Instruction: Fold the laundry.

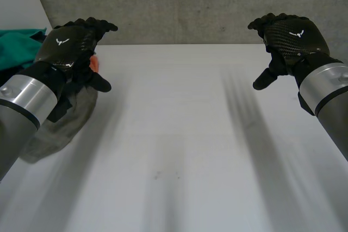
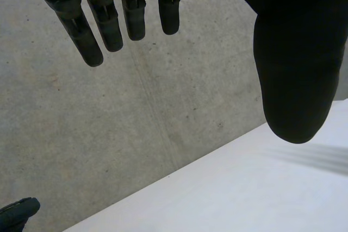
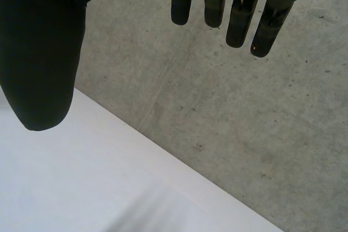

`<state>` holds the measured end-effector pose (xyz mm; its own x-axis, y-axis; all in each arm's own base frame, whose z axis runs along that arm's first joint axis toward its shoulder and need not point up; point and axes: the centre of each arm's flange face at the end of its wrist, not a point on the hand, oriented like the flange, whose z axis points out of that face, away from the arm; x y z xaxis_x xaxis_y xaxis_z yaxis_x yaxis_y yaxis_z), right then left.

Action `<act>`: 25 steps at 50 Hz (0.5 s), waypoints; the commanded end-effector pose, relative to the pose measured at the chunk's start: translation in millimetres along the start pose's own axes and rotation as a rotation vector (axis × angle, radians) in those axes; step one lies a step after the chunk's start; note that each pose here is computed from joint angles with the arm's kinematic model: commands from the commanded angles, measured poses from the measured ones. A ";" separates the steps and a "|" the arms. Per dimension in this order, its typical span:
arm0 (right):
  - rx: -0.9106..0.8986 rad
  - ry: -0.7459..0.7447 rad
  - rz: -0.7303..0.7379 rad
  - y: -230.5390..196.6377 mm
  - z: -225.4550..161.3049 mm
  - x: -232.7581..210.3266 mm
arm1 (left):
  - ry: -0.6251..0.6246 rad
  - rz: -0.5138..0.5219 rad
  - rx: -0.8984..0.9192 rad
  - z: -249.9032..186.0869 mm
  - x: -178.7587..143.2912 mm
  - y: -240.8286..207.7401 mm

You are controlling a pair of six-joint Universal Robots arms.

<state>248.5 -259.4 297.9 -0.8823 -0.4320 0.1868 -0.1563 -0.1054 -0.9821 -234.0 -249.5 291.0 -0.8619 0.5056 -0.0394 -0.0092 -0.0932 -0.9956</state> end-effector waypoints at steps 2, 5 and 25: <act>-0.002 0.003 0.000 0.7 0.1 0.6 | -0.004 0.008 0.010 1.6 -1.8 -2.9; -0.002 0.004 0.000 0.8 0.2 1.1 | -0.006 0.010 0.011 1.9 -2.4 -3.4; -0.004 -0.001 0.000 1.8 0.2 1.3 | -0.463 0.569 -0.060 61.6 -152.3 10.0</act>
<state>246.6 -261.0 296.9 -0.8833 -0.4301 0.1867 -0.1580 -0.1020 -0.9822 -161.6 -331.9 322.8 -0.9343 0.0786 -0.3478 0.3161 -0.2691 -0.9098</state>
